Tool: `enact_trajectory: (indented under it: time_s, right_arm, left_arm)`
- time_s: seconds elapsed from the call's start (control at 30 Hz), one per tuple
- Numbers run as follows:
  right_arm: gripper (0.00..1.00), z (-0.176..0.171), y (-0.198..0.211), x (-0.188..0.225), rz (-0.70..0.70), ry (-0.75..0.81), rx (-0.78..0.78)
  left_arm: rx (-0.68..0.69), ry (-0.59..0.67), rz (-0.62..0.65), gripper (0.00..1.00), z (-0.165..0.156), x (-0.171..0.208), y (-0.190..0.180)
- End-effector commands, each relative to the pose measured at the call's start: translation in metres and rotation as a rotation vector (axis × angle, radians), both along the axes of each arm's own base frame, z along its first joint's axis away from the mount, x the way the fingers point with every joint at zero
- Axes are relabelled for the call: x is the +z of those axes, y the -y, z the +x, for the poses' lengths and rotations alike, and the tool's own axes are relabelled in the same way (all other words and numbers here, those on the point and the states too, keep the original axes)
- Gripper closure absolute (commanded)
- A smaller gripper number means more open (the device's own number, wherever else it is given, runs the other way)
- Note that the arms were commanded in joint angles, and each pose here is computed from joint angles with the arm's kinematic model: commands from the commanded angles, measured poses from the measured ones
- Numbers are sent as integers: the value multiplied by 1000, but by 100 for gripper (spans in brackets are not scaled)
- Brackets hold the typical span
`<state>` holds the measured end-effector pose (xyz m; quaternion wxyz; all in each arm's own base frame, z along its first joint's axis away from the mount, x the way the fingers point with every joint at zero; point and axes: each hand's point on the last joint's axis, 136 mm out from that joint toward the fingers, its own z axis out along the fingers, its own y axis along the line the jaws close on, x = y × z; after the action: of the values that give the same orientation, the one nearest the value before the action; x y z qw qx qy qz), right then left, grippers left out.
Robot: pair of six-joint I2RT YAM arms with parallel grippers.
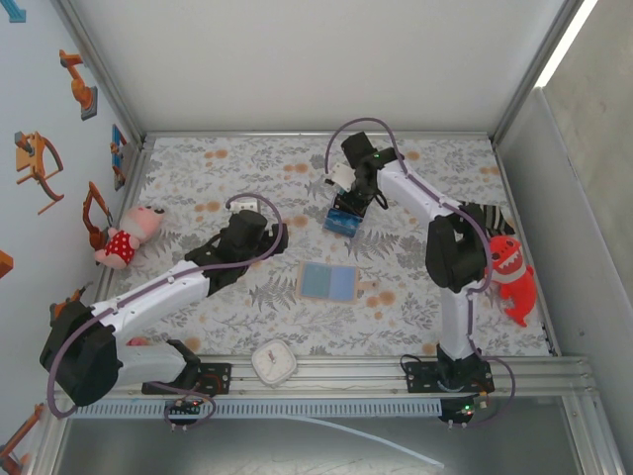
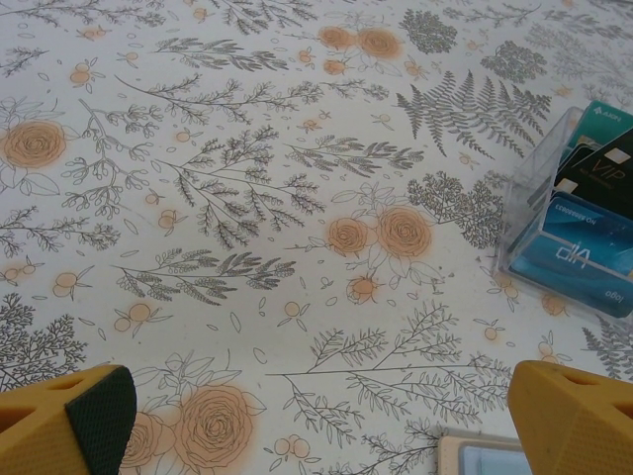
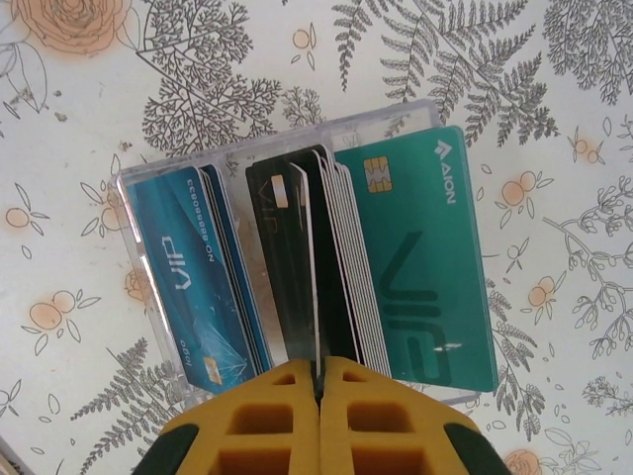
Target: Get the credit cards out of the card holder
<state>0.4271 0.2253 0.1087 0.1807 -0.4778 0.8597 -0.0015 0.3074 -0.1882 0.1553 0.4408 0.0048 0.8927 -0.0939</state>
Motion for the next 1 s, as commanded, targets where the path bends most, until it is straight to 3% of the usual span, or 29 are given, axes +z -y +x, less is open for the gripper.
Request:
enact_trajectory:
  time_s: [0.0,0.17,0.27,0.37,0.73,0.97]
  right_arm:
    - [100,9,7,1,-27,6,-6]
    - [99,7,9,-5,-44,-19,-8]
    - [88,6,9,-6,-46,-30,-10]
    - [83,3,8,-3,-34,-44,-10]
    - [82,2,8,16,2,-12,-45]
    - [77,-12,-1,41,120,-24,-108]
  left_arm:
    - [9,-8,-19,3,-1,-2,-2]
    - [6,-10,-25,3,0,-3,-1]
    - [2,-11,-28,3,-1,-3,-1]
    - [0,-13,-33,3,-1,-3,0]
    - [-1,-11,-44,3,1,-2,2]
    - [22,-1,-60,3,3,-1,-1]
